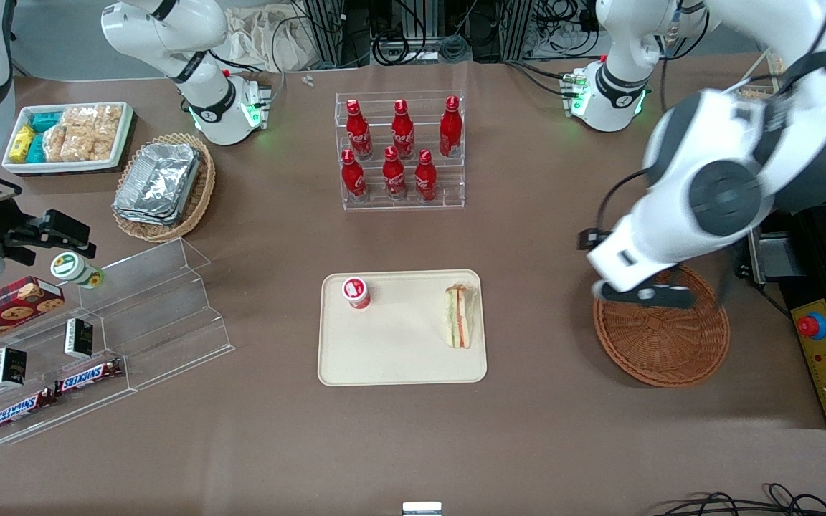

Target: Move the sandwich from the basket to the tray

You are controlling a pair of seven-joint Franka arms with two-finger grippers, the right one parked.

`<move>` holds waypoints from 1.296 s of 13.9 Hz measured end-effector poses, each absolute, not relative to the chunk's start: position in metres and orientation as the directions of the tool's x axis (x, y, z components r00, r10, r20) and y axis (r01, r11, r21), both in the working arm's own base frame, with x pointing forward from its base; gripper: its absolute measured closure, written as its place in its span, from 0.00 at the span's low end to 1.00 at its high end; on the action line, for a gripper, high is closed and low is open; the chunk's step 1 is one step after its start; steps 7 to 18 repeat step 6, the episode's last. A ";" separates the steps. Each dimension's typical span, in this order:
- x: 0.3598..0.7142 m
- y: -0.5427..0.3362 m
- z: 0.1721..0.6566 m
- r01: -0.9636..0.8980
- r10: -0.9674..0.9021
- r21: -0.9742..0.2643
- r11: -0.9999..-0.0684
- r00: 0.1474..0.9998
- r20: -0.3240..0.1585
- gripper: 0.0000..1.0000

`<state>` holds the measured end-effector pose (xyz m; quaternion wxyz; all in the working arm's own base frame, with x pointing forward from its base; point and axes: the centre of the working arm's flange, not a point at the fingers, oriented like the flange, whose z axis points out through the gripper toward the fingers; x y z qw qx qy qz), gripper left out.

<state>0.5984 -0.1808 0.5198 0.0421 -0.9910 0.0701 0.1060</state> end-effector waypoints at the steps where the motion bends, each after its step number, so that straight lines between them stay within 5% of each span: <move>1: 0.598 -0.164 0.534 -0.133 -0.116 -0.073 -0.988 0.974 -0.195 0.00; 4: 0.599 -0.121 0.563 -0.056 -0.042 -0.088 -0.995 0.987 -0.152 0.00; 18: 0.600 -0.099 0.576 -0.016 -0.001 -0.096 -0.995 0.988 -0.151 0.00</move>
